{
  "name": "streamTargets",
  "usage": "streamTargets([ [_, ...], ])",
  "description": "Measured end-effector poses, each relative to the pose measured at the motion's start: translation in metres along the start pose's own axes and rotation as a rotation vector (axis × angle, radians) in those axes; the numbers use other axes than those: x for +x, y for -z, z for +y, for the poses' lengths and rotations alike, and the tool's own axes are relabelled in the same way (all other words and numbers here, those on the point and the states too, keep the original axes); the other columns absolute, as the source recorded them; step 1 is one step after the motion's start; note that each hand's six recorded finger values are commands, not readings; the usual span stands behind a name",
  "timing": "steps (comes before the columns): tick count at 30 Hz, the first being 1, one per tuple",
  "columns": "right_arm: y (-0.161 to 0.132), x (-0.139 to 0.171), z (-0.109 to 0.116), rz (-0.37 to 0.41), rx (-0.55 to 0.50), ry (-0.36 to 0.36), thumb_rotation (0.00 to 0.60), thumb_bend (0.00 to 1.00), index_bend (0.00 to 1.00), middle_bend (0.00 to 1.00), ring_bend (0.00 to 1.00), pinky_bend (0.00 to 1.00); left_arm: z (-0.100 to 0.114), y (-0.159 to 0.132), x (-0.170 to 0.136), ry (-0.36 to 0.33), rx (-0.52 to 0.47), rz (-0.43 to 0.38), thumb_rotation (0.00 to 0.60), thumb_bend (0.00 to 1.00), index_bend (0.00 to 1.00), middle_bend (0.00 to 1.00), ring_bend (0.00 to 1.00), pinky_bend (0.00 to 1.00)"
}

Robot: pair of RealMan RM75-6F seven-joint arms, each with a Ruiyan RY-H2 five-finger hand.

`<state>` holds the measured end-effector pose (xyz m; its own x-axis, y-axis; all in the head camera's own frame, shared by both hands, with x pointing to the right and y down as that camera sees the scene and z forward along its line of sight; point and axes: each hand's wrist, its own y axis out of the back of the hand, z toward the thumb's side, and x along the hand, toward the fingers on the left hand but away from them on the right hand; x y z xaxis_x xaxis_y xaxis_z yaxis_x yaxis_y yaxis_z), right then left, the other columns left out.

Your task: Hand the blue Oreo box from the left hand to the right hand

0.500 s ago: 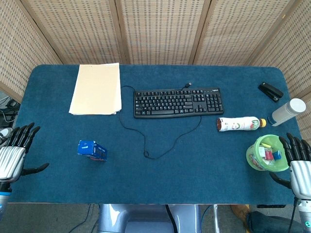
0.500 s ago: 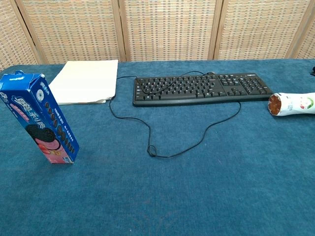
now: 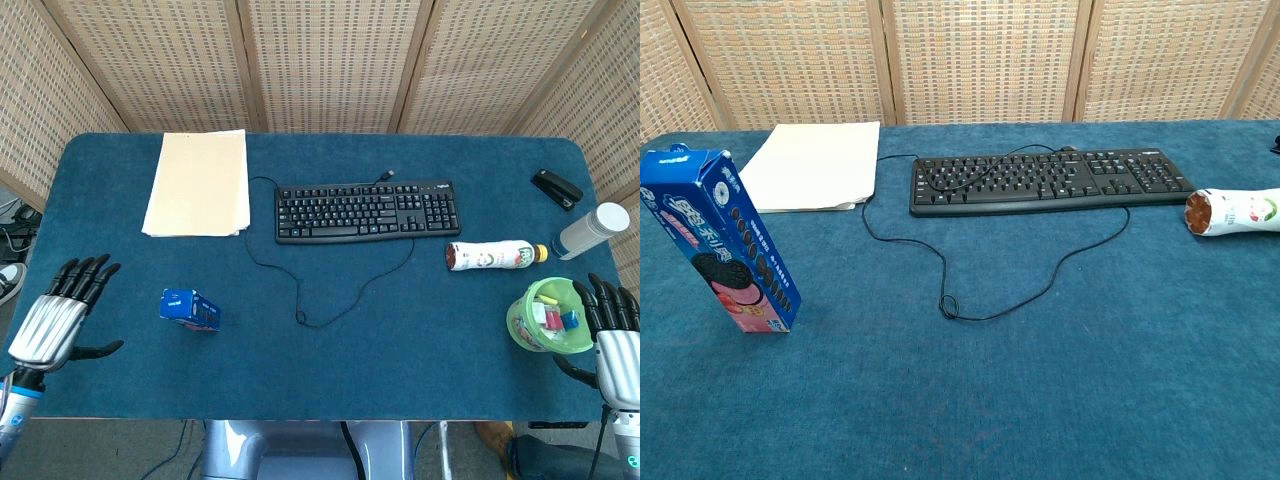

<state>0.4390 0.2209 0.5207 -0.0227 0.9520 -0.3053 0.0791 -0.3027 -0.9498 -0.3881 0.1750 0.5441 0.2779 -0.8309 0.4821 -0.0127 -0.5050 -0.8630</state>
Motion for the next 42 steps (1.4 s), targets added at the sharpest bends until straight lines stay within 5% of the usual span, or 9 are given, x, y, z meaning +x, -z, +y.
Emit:
streamTargets([
  [12, 0.001, -0.001, -0.003, -0.008, 0.008, -0.006, 0.600, 0.00, 0.05, 0.00, 0.00, 0.00, -0.003, -0.061, 0.059, 0.147, 0.194, -0.135, 0.600, 0.00, 0.00, 0.00, 0.00, 0.04],
  [21, 0.003, -0.003, -0.002, -0.017, 0.007, -0.006, 0.600, 0.00, 0.05, 0.00, 0.00, 0.00, -0.014, -0.082, 0.083, 0.185, 0.121, -0.179, 0.600, 0.00, 0.05, 0.05, 0.12, 0.20],
  [30, 0.004, -0.003, -0.002, -0.021, 0.002, -0.008, 0.600, 0.00, 0.05, 0.00, 0.00, 0.00, -0.015, -0.079, 0.086, 0.196, 0.143, -0.176, 0.600, 0.00, 0.27, 0.23, 0.30, 0.33],
  [37, 0.005, -0.003, -0.003, -0.025, 0.001, -0.010, 0.600, 0.00, 0.05, 0.00, 0.00, 0.00, -0.016, -0.077, 0.089, 0.183, 0.140, -0.149, 0.600, 0.01, 0.49, 0.43, 0.51, 0.58],
  [42, 0.006, -0.004, -0.004, -0.030, 0.000, -0.013, 0.600, 0.00, 0.05, 0.00, 0.00, 0.00, -0.016, -0.076, 0.091, 0.165, 0.126, -0.136, 0.600, 0.27, 0.66, 0.57, 0.61, 0.68],
])
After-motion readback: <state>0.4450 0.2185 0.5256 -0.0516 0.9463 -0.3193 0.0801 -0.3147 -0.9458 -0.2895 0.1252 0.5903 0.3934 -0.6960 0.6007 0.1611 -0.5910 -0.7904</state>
